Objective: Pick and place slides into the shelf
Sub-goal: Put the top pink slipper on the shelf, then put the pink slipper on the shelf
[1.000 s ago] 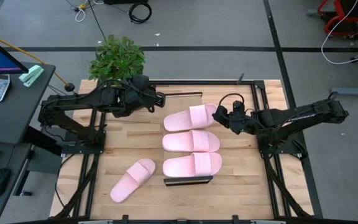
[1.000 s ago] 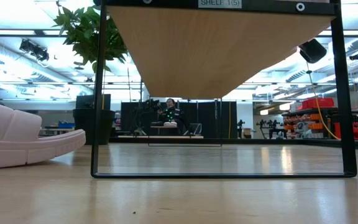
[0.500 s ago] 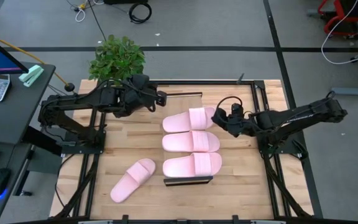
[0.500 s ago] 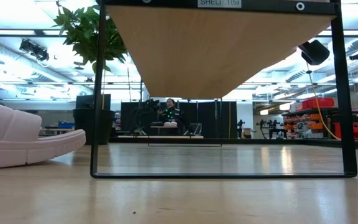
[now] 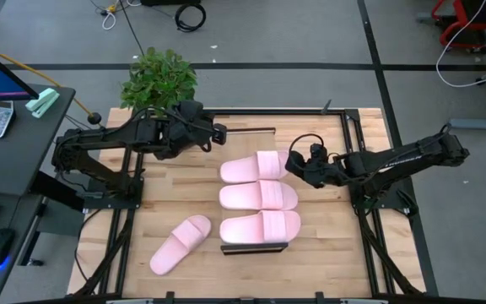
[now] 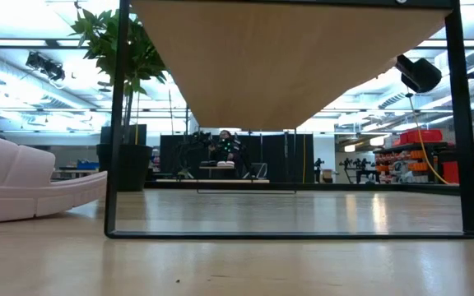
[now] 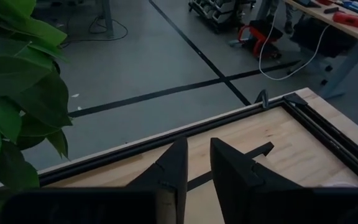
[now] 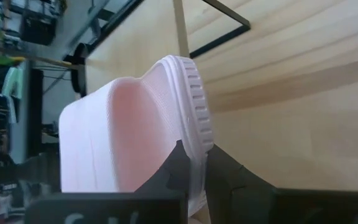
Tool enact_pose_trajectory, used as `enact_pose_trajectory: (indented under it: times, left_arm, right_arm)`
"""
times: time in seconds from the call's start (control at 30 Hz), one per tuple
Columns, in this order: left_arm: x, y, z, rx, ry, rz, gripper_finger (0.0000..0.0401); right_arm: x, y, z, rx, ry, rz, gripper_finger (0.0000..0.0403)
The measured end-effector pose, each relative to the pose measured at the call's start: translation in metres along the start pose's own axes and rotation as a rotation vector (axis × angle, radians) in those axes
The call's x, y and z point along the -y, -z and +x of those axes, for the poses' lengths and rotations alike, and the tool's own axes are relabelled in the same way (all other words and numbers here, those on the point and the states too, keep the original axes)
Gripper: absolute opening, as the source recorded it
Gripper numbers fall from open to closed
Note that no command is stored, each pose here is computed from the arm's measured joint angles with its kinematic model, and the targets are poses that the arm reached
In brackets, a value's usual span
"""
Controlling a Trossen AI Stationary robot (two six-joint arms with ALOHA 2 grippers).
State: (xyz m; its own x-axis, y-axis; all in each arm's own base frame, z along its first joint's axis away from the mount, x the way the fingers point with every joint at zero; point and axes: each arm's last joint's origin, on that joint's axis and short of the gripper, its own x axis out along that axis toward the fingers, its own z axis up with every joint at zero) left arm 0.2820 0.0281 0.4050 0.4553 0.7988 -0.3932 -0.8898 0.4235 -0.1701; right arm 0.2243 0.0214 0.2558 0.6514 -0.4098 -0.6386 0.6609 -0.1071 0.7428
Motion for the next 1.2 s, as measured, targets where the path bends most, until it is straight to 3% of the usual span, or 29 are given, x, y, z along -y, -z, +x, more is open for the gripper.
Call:
enact_pose_trajectory:
  times: [0.17, 0.53, 0.8, 1.2]
  left_arm:
    - [0.0, 0.0, 0.0, 0.002, 0.001, 0.002, 0.0076]
    - [0.0, -0.001, 0.0, 0.004, 0.001, 0.002, 0.0068]
    - [0.0, -0.001, 0.0, 0.004, 0.001, 0.001, 0.0075]
    - [0.0, -0.001, 0.0, 0.004, 0.001, 0.0, 0.0071]
  right_arm:
    - [0.001, 0.0, 0.0, -0.017, 0.015, -0.006, 0.0034]
    - [0.006, 0.002, 0.0, -0.1, 0.081, -0.004, 0.0123]
    - [0.005, -0.001, -0.007, -0.122, 0.058, -0.002, 0.0166]
    - [-0.001, -0.006, -0.019, -0.155, 0.012, -0.006, 0.0183]
